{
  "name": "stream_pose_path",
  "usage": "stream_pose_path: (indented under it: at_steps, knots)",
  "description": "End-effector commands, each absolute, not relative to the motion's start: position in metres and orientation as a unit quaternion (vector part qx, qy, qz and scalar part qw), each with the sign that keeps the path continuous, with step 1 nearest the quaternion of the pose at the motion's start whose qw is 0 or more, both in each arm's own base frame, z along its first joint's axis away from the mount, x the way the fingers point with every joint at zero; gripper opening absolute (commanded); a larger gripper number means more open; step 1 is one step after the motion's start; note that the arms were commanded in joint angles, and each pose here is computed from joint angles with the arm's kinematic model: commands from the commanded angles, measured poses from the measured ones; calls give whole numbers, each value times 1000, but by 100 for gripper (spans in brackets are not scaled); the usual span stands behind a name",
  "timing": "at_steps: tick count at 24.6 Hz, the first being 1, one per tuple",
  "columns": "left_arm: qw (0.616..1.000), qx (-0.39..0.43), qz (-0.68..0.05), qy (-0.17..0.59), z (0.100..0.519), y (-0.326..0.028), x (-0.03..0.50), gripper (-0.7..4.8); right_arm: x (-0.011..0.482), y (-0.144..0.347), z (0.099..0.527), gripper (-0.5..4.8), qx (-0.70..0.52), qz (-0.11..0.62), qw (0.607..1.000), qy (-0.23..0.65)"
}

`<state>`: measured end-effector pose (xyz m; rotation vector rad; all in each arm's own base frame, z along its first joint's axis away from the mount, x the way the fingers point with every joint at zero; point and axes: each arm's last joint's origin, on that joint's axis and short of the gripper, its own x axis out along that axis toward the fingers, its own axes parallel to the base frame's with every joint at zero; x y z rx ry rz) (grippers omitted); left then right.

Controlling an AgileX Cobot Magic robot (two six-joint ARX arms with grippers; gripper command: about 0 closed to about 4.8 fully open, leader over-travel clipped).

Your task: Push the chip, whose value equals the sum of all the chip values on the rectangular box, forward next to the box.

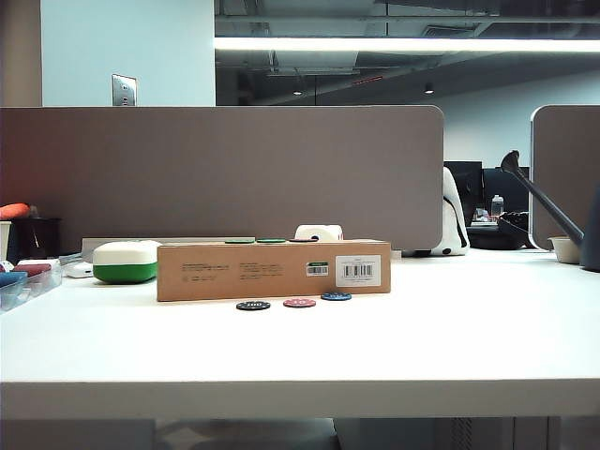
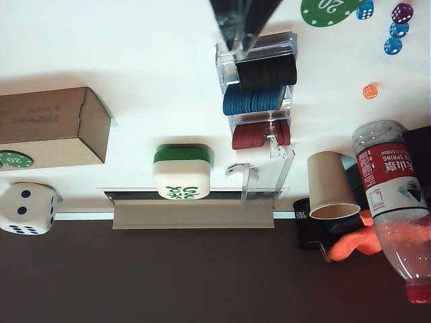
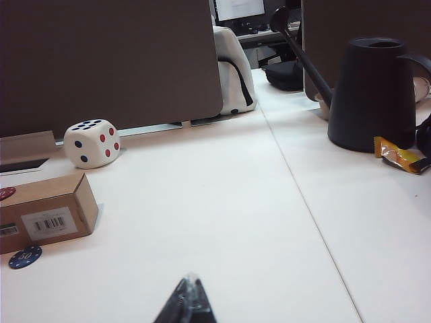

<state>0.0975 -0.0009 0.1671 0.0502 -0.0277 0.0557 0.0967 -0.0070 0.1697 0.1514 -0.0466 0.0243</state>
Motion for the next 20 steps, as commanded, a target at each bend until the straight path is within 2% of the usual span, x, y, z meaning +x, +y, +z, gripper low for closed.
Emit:
stream_pose_path:
  at_steps: [1, 20]
  knots:
    - [999, 24, 27, -21, 170, -1, 97, -5, 97, -3, 170, -6, 76, 14, 997, -31]
    - [999, 24, 27, -21, 170, -1, 97, -5, 97, 4, 170, -6, 52, 35, 998, -29]
